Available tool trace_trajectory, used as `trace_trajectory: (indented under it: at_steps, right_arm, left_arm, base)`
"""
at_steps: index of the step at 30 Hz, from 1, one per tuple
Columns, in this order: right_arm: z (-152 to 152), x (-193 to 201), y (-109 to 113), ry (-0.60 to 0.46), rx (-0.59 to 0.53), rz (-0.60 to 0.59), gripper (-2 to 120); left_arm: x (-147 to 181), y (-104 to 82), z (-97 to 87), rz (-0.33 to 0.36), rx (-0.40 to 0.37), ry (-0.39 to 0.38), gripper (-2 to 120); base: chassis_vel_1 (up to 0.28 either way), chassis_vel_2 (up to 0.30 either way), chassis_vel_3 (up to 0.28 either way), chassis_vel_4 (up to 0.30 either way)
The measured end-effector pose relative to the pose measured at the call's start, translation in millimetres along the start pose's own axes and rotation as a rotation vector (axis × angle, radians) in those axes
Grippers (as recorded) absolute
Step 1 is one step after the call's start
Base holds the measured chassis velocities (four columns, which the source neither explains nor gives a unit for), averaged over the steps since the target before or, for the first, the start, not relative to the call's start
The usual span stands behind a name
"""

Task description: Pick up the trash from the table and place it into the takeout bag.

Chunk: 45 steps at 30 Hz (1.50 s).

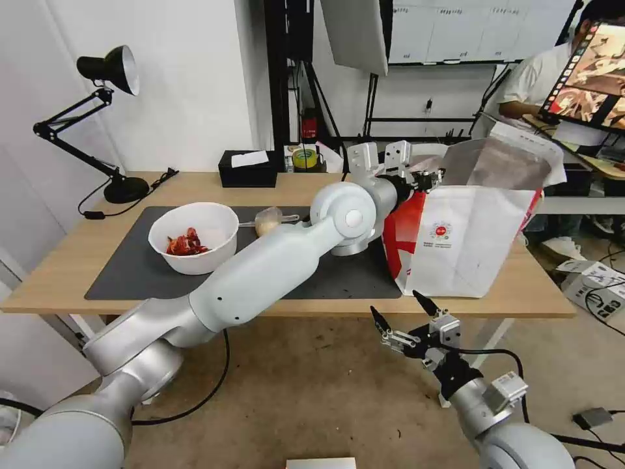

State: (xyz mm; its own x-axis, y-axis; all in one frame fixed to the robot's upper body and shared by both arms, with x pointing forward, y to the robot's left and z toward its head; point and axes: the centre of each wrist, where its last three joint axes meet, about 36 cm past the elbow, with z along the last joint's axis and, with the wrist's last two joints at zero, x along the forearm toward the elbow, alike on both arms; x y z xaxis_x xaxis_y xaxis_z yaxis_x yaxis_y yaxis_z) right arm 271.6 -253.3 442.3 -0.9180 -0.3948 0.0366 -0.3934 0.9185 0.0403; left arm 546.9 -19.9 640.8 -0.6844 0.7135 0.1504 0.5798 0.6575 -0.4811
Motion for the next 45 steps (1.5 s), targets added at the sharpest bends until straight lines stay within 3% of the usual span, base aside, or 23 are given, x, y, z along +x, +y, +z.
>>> trace_trajectory:
  at_steps: [2, 9, 10, 18, 22, 28, 31, 36, 40, 45]
  right_arm:
    - [0, 0, 0, 0.000, 0.001, -0.001, 100]
    - [-1, -1, -1, 0.000, 0.002, -0.003, 100]
    - [-1, -1, -1, -0.001, 0.001, -0.004, 100]
    - [-2, -3, -3, -0.004, 0.005, -0.005, 100]
    - [-4, -5, -3, -0.011, 0.000, -0.006, 100]
    - [-7, -6, -5, -0.023, -0.015, -0.003, 100]
    - [-5, -10, -3, -0.056, -0.031, 0.004, 100]
    - [-4, -12, -2, -0.076, -0.034, 0.009, 100]
    - [-1, -14, 0, -0.084, -0.037, 0.010, 100]
    - [-1, -17, 2, -0.089, -0.039, 0.005, 100]
  left_arm:
    - [3, 2.6, -1.0, -0.002, 0.003, -0.006, 75]
    - [19, 8.1, -10.1, -0.002, 0.000, -0.044, 95]
    - [22, 8.5, -12.5, 0.000, 0.000, -0.054, 101]
    - [37, 5.1, -24.7, 0.026, 0.011, -0.102, 113]
    - [46, 7.9, -22.8, 0.022, 0.015, -0.118, 115]
    - [85, 33.1, -10.8, -0.012, 0.005, -0.213, 112]
    - [133, 64.8, -0.7, -0.027, -0.089, -0.299, 105]
    - [162, 85.1, 7.1, -0.050, -0.121, -0.316, 101]
    - [192, 107.4, 26.0, -0.081, -0.125, -0.321, 100]
    - [214, 119.9, 39.1, -0.099, -0.138, -0.332, 100]
  base:
    - [0.000, 0.000, 0.000, 0.000]
    - [0.000, 0.000, 0.000, 0.000]
    - [0.000, 0.000, 0.000, 0.000]
    - [0.000, 0.000, 0.000, 0.000]
    - [0.000, 0.000, 0.000, 0.000]
    - [0.000, 0.000, 0.000, 0.000]
    - [0.000, 0.000, 0.000, 0.000]
    - [0.000, 0.000, 0.000, 0.000]
    - [0.000, 0.000, 0.000, 0.000]
    - [0.000, 0.000, 0.000, 0.000]
